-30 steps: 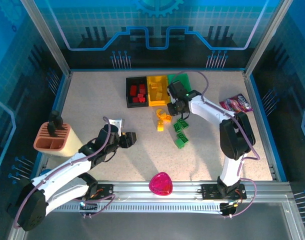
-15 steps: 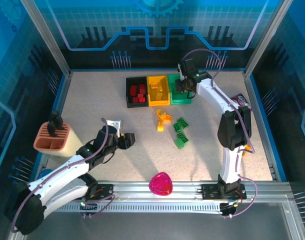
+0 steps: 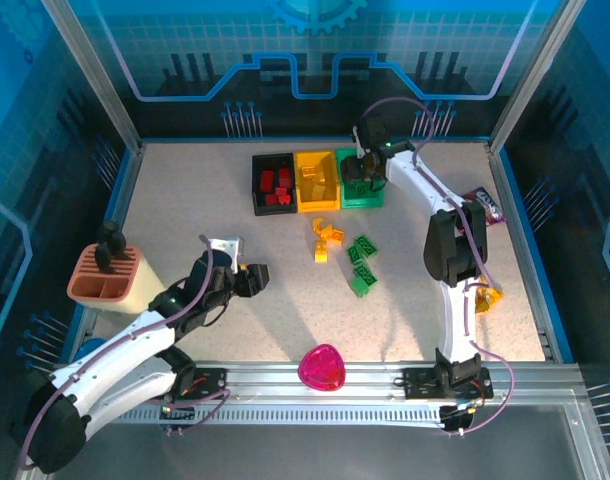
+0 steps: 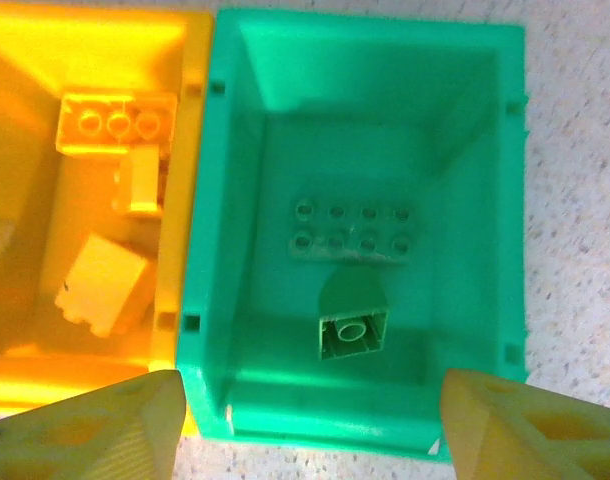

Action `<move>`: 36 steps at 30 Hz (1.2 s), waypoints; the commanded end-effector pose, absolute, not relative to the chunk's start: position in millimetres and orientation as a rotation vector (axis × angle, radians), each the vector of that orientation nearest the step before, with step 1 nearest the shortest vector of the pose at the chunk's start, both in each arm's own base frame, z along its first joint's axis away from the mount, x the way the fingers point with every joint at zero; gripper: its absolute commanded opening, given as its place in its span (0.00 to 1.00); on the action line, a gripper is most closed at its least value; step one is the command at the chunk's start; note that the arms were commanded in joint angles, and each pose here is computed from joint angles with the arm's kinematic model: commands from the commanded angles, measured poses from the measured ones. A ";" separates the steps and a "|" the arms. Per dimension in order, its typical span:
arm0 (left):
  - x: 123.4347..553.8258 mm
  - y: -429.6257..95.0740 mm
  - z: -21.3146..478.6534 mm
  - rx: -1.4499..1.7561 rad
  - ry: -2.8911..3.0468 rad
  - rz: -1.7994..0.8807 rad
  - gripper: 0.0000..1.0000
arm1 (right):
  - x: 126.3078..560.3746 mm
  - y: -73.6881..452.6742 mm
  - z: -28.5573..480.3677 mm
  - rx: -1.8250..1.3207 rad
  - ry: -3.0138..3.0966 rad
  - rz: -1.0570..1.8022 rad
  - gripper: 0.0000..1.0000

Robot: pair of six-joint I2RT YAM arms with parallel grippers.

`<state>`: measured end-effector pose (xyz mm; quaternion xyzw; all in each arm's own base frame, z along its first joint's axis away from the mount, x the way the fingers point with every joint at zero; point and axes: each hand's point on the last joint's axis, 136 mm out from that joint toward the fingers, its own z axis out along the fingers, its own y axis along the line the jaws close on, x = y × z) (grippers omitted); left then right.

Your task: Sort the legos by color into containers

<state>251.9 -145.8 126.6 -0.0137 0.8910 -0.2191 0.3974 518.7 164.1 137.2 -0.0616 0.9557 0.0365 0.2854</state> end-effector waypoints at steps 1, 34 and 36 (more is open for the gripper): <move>254.8 -148.1 141.2 -0.022 2.222 -0.555 0.64 | 498.9 161.7 144.7 -0.134 2.537 0.172 0.69; 257.8 -161.4 119.6 -0.003 2.264 -0.571 0.63 | 333.3 197.6 38.9 -0.427 2.781 0.054 0.54; 257.8 -161.3 120.0 -0.004 2.262 -0.572 0.64 | 329.0 198.0 34.3 -0.443 2.789 0.042 0.54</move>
